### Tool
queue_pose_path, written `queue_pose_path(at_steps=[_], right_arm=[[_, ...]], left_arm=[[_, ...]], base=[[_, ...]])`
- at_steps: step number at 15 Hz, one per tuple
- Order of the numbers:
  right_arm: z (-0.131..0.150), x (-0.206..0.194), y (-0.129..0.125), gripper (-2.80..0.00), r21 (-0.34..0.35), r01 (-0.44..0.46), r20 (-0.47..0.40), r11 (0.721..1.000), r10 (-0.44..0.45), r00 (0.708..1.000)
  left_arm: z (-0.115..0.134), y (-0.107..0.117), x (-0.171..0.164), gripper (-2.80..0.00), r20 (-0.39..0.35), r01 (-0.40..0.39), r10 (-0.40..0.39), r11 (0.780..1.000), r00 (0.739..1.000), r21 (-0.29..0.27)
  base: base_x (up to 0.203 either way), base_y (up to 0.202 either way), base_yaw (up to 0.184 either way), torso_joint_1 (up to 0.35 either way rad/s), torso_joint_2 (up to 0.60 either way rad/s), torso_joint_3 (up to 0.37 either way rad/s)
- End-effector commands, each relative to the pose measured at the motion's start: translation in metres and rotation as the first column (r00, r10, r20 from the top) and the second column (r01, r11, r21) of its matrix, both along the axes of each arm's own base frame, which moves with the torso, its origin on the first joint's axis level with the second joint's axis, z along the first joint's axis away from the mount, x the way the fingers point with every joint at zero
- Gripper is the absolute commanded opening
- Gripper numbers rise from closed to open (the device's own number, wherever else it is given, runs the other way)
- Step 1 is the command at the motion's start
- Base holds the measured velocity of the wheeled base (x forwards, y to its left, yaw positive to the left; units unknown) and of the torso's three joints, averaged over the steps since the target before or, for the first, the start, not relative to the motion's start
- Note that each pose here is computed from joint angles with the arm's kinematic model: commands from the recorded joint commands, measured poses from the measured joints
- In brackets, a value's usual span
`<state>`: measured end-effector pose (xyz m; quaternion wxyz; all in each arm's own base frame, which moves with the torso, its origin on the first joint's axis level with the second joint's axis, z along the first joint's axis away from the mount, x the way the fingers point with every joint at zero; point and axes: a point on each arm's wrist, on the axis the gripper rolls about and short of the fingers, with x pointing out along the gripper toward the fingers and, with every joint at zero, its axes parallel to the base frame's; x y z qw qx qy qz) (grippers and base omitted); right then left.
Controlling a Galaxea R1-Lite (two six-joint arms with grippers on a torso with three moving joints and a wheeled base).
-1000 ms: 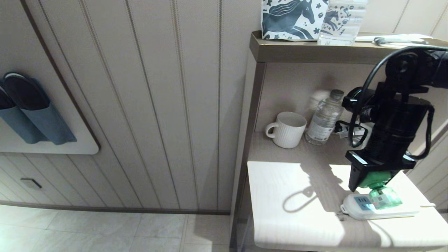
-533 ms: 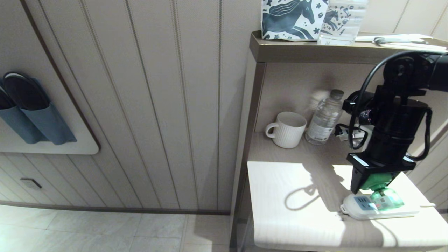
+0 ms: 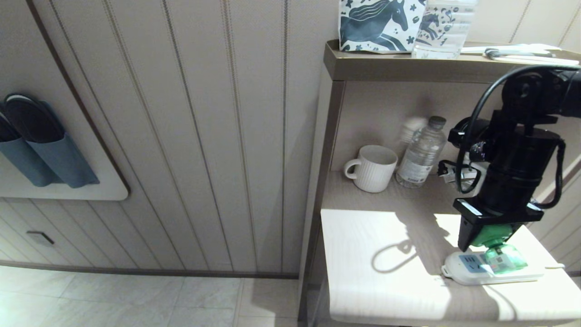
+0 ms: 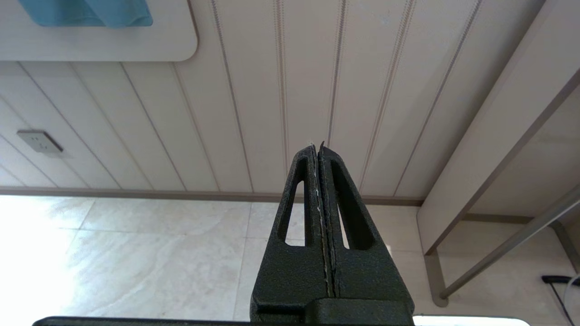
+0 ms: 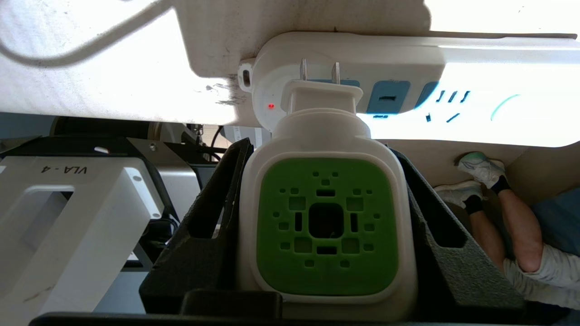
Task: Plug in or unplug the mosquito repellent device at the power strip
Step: Insert the plug into the socket
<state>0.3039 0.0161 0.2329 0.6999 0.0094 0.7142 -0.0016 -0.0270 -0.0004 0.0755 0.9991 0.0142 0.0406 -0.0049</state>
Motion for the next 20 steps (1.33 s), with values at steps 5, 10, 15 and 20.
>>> queue_pose_path(at_steps=[5, 10, 15, 20], right_arm=[[0.006, -0.022, 0.001, -2.8, 0.033, -0.013, -0.059, 0.999, 0.015, 0.998], [0.003, -0.023, -0.001, -2.8, 0.028, 0.003, -0.074, 1.0, -0.001, 0.997], [-0.002, -0.023, -0.006, -2.8, 0.027, 0.025, -0.102, 0.999, -0.022, 0.994], [-0.009, -0.016, -0.007, -2.8, 0.025, 0.029, -0.125, 0.999, -0.025, 0.992]], left_arm=[[0.0, 0.0, 0.0, -2.8, -0.001, 0.0, 0.0, 1.0, 1.0, 0.0], [0.0, 0.0, 0.0, -2.8, 0.0, -0.001, 0.001, 1.0, 1.0, 0.0], [0.0, 0.0, 0.0, -2.8, 0.0, 0.0, 0.0, 1.0, 1.0, 0.0], [0.0, 0.0, 0.0, -2.8, 0.0, -0.001, 0.001, 1.0, 1.0, 0.0]], base=[[0.0, 0.0, 0.0, 0.0, 0.0, 0.0], [0.0, 0.0, 0.0, 0.0, 0.0, 0.0], [0.0, 0.0, 0.0, 0.0, 0.0, 0.0], [0.0, 0.0, 0.0, 0.0, 0.0, 0.0]])
